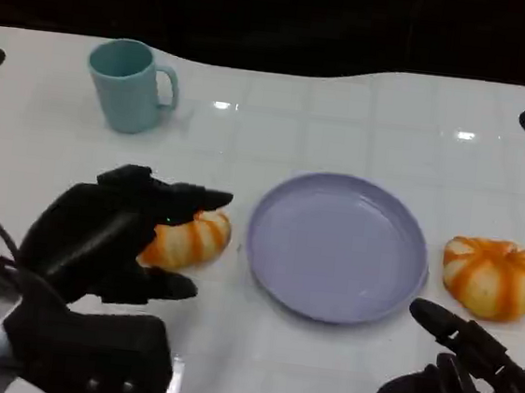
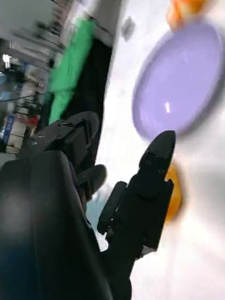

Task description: Grasp the bread from the table and place it into the plate.

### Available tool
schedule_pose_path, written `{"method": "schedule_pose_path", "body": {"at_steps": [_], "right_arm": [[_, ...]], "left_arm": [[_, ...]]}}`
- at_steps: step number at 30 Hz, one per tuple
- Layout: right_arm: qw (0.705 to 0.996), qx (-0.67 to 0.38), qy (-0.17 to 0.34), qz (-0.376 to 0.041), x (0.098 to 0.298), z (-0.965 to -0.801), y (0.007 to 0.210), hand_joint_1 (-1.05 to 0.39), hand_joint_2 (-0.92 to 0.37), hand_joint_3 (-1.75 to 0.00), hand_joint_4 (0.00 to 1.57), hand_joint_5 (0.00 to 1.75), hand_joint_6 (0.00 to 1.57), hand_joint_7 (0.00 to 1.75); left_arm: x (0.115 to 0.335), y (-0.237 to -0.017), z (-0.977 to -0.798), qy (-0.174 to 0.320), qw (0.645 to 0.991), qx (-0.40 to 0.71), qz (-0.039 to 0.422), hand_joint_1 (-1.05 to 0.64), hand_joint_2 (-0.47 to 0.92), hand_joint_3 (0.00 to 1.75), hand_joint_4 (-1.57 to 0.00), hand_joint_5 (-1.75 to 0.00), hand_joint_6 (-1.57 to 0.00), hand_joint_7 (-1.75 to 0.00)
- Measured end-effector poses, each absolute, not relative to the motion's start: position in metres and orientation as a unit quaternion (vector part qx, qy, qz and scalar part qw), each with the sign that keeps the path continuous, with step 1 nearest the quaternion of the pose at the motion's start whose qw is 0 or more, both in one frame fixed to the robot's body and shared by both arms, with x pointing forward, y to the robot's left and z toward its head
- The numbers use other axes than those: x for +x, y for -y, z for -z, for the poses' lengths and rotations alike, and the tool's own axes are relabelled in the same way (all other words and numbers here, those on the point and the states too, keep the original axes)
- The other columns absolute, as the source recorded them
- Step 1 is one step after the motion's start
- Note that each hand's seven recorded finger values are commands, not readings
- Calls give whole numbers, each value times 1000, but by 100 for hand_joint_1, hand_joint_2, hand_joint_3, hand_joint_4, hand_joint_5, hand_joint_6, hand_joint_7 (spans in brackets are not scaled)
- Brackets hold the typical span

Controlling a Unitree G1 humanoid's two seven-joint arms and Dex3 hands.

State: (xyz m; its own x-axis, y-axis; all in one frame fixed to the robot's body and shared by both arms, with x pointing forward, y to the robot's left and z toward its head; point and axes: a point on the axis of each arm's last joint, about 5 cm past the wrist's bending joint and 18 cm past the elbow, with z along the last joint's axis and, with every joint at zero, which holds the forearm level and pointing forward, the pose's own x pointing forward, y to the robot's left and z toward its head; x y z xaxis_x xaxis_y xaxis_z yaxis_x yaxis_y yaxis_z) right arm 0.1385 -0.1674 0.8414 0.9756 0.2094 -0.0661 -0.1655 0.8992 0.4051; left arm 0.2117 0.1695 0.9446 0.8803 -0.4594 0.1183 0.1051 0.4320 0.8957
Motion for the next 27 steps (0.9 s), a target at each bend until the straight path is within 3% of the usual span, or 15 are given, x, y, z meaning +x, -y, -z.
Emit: {"method": "schedule_pose_path", "body": {"at_steps": [1, 3, 5, 8, 13, 22, 27], "right_arm": [[973, 203, -54, -96, 139, -841, 167, -75, -92, -32, 76, 106, 95, 33], [973, 202, -54, -95, 138, -841, 168, -75, -92, -33, 76, 107, 95, 34], [974, 200, -54, -95, 139, -842, 167, -75, -92, -33, 75, 108, 94, 34], [975, 195, -55, -95, 139, -842, 168, -75, -92, -34, 74, 109, 93, 34], [975, 193, -56, -94, 138, -842, 169, -75, -92, -34, 74, 110, 94, 35], [975, 191, -53, -99, 139, -841, 169, -75, -92, -34, 74, 111, 94, 36], [975, 193, -56, -96, 139, -840, 170, -75, -92, -33, 75, 110, 95, 37]], "left_arm": [[213, -169, -946, 176, 824, 512, 168, -59, 83, 0, -1, -55, -35, 0], [214, -167, -949, 173, 815, 526, 171, -59, 81, 0, 0, -32, -25, -1], [219, -161, -952, 150, 785, 568, 195, -57, 80, 0, 0, -24, -22, -1], [227, -154, -952, 118, 763, 599, 214, -56, 80, 0, 0, -22, -21, 0], [235, -150, -951, 99, 755, 611, 217, -56, 81, 0, 0, -21, -18, 0], [266, -132, -916, -3, 741, 624, 249, -52, 82, 0, -1, -18, -16, 0], [282, -121, -908, -19, 732, 632, 254, -52, 80, 0, -5, -17, -18, -1]]}}
